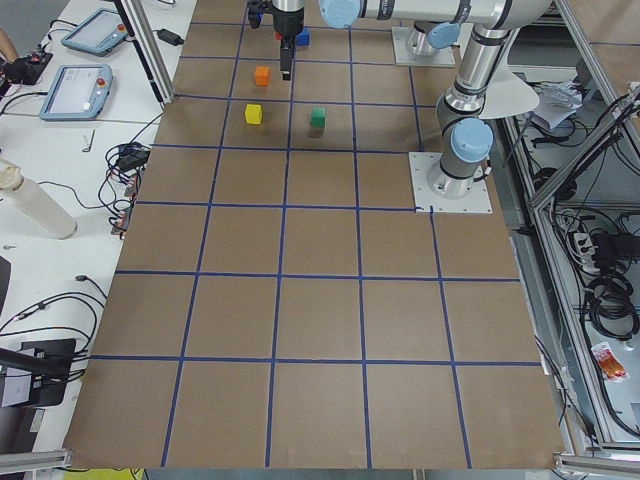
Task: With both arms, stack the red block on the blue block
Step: 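Carry the red cube over the blue cube with the right gripper, then lower the red cube onto the blue cube with the right gripper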
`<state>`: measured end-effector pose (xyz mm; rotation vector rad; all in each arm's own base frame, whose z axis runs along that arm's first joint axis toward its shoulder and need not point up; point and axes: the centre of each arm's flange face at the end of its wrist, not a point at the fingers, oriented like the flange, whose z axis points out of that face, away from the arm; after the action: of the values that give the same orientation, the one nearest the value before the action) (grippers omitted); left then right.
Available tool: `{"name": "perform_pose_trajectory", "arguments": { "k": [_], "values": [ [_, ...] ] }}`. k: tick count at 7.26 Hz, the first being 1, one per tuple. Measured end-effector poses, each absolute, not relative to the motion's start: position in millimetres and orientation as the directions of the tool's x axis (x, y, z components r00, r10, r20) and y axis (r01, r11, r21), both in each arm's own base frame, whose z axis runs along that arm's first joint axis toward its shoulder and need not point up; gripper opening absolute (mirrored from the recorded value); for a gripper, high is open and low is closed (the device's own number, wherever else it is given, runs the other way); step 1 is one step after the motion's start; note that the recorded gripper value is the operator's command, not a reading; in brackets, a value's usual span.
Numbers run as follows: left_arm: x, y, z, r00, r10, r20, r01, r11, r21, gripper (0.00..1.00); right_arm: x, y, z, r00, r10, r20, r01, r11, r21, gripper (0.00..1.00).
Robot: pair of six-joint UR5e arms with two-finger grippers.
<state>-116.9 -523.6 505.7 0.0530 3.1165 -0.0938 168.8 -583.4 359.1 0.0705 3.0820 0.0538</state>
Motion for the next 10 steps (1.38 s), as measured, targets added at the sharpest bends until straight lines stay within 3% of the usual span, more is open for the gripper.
{"name": "perform_pose_trajectory", "arguments": {
  "k": [6, 10],
  "values": [
    [-116.9, -523.4, 504.4, -0.999, 0.033, -0.024, 0.035, 0.998, -0.057, 1.0, 44.2, -554.5, 324.2, -0.988, -0.153, 0.022, -0.151, 0.985, 0.077, 0.0],
    [-117.0, -523.2, 504.4, -0.999, 0.033, -0.024, 0.035, 0.998, -0.057, 1.0, 1.0, -544.4, 296.5, -0.985, -0.171, 0.011, -0.17, 0.983, 0.071, 0.0]
  ]
}}
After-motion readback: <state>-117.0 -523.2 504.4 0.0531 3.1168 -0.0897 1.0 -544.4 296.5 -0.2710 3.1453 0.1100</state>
